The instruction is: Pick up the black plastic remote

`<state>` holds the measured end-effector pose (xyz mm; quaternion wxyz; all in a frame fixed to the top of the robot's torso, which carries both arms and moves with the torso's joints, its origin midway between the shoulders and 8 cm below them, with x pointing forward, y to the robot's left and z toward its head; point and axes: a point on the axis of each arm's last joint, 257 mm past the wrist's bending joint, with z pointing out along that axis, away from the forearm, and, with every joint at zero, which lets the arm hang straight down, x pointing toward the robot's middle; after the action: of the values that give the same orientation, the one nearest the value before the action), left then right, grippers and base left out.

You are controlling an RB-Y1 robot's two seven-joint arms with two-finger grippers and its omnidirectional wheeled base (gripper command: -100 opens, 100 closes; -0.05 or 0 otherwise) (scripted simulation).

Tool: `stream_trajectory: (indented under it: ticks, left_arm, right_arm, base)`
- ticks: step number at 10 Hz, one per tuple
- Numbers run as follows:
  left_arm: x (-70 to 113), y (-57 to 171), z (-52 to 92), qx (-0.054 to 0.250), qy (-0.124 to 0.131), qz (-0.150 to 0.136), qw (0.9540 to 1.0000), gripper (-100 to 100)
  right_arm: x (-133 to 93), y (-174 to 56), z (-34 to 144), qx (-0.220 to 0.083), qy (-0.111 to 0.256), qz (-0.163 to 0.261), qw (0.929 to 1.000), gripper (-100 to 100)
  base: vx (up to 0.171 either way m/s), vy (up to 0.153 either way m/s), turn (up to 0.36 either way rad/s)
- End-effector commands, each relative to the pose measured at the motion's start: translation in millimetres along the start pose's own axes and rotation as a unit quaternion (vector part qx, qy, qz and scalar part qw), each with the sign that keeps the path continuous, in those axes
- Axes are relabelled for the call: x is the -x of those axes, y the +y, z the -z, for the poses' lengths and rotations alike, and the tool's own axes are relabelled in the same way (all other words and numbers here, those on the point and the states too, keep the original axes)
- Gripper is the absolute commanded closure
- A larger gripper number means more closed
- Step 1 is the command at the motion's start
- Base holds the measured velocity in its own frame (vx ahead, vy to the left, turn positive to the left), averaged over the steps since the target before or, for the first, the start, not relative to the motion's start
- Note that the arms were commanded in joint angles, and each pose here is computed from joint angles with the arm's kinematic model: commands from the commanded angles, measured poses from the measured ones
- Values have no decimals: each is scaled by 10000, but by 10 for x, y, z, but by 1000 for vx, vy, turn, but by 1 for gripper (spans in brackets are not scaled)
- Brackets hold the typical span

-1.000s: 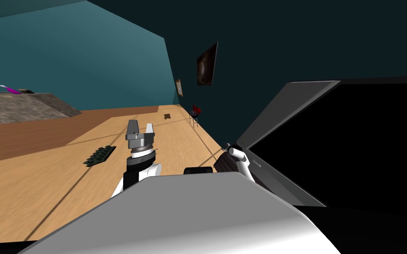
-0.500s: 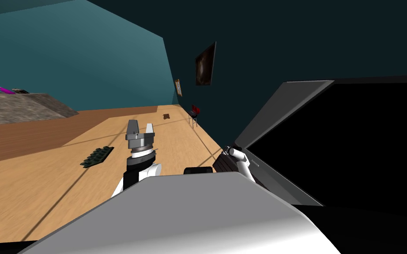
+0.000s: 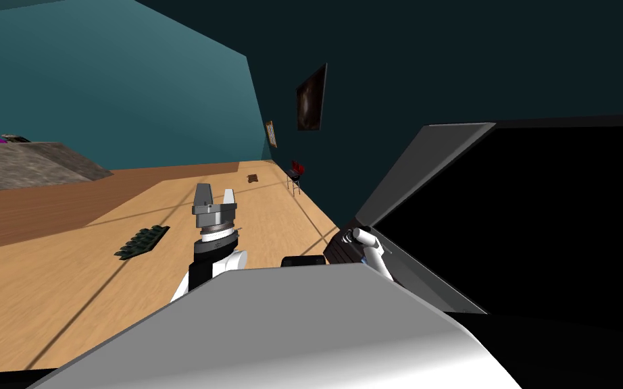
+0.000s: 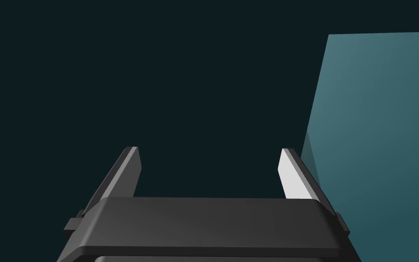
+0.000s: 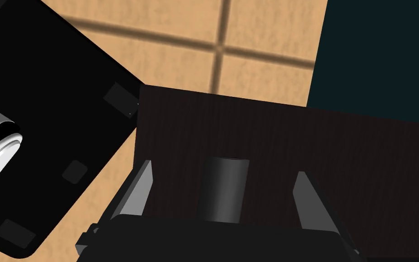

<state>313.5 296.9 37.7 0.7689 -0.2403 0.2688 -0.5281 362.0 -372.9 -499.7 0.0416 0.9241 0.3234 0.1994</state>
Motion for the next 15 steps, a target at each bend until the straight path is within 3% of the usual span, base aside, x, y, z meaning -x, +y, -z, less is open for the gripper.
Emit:
stream_trajectory:
  ticks: [1,5,7,8,9,13,14,15]
  left_arm:
    - [0,0,0,0,0,0,10000,0]
    - [0,0,0,0,0,0,10000,0]
    - [0,0,0,0,0,0,10000,0]
    - [0,0,0,0,0,1,10000,0]
    - [0,0,0,0,0,1,10000,0]
    - [0,0,0,0,0,1,10000,0]
    - [0,0,0,0,0,1,10000,0]
    - [0,0,0,0,0,0,10000,0]
  right_arm:
    - [175,-110,-27,-287,-207,-200,9992,-100]
    - [484,-185,10,-654,-573,-506,9949,-100]
    - [492,-187,25,-660,-591,-514,9947,-100]
    - [500,-190,27,-673,-602,-523,9945,0]
    - [521,-267,-56,-676,-600,-515,9946,-100]
    - [559,-363,-154,-690,-605,-508,9945,-100]
    - [559,-362,-159,-682,-600,-503,9946,100]
    - [558,-347,-155,-668,-599,-500,9947,100]
  base:
    - [4,-67,-22]
    - [-3,-45,-17]
    - [0,-10,-2]
    - [0,0,0]
    - [6,6,-20]
    - [4,4,-13]
    - [0,0,0]
    - [0,0,0]
